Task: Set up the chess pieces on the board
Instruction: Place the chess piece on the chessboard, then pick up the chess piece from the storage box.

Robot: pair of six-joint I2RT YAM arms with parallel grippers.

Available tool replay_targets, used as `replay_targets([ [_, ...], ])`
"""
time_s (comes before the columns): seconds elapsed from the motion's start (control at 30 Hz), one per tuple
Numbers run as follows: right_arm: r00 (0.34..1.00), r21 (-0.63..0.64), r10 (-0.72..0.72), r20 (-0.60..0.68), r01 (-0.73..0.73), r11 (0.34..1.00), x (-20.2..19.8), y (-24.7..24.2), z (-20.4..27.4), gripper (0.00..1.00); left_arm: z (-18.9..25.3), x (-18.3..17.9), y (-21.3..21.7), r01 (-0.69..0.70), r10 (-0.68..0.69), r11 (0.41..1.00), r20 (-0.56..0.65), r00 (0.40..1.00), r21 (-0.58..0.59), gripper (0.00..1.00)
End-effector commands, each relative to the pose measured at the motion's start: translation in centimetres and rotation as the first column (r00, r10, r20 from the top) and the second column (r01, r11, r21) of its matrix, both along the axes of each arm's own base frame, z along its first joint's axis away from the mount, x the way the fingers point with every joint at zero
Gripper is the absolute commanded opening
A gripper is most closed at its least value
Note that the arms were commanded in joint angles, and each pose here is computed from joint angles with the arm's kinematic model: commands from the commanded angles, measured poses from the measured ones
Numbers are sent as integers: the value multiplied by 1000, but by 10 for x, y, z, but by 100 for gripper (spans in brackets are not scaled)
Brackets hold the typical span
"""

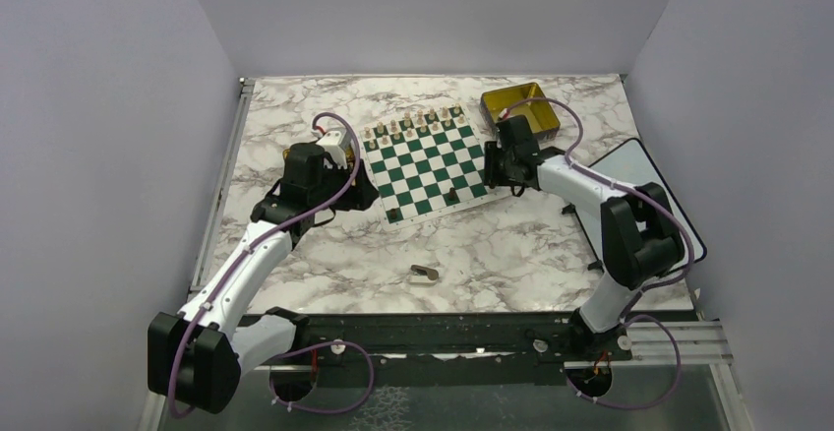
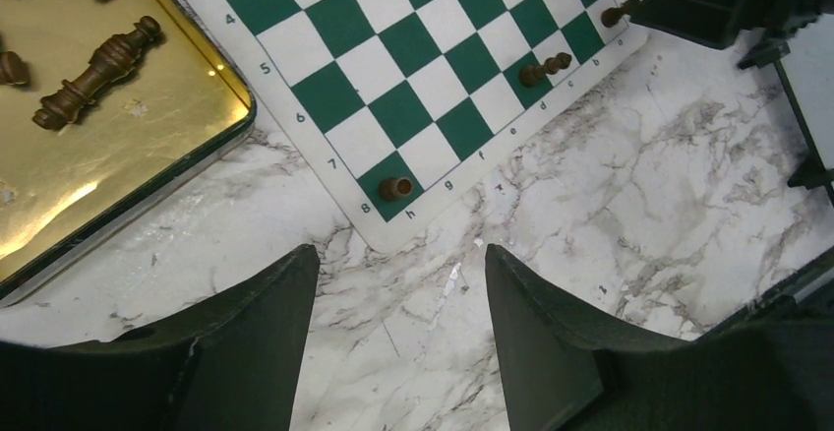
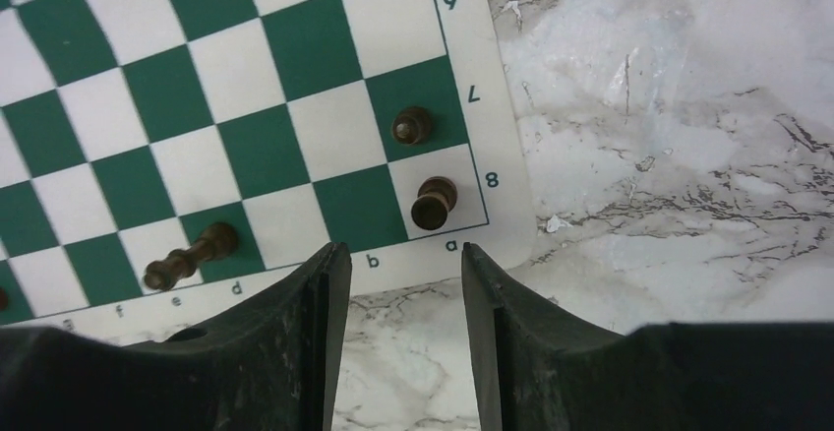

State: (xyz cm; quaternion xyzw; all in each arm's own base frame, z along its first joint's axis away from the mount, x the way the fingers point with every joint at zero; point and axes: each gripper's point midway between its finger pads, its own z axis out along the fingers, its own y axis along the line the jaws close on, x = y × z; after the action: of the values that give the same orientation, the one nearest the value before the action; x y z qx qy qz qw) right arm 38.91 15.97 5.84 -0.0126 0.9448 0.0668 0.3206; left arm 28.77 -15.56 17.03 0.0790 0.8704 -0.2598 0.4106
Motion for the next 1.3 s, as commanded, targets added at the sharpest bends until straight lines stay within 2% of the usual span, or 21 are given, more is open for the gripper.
replay_targets([
  [0.0, 998, 68, 42, 55, -46, 997, -6, 7, 48, 51, -3, 17, 21, -138, 138, 988, 11, 990, 75, 62],
  [0.13, 990, 112, 78, 113, -91, 990, -15, 11, 72, 52, 1, 30, 40, -247, 249, 958, 10, 969, 143, 59],
  [0.27, 975, 188, 159, 158, -187, 964, -31, 24, 95, 52, 5, 46, 64, -348, 357, 914, -4, 934, 209, 51],
  [0.37, 964, 255, 196, 181, -238, 937, -45, 35, 108, 52, 4, 57, 84, -414, 430, 875, -11, 903, 251, 50],
  [0.6, 947, 360, 251, 200, -310, 880, -76, 46, 123, 52, 4, 92, 142, -566, 588, 780, -3, 809, 268, 45],
  [0.73, 935, 405, 244, 258, -334, 851, -86, 49, 138, 52, -11, 111, 162, -600, 635, 744, -30, 772, 295, 37],
  [0.87, 920, 465, 216, 328, -356, 811, -91, 55, 156, 51, -26, 129, 171, -604, 647, 729, -39, 761, 322, 36],
  [0.97, 914, 465, 204, 351, -359, 809, -93, 52, 165, 51, -32, 139, 174, -609, 655, 718, -33, 755, 336, 36],
  [1.07, 908, 454, 208, 363, -367, 812, -97, 50, 168, 52, -45, 144, 190, -632, 689, 689, -50, 723, 354, 30],
  [1.27, 908, 445, 205, 366, -364, 818, -102, 45, 168, 51, -71, 151, 197, -618, 697, 683, -94, 711, 388, 30],
])
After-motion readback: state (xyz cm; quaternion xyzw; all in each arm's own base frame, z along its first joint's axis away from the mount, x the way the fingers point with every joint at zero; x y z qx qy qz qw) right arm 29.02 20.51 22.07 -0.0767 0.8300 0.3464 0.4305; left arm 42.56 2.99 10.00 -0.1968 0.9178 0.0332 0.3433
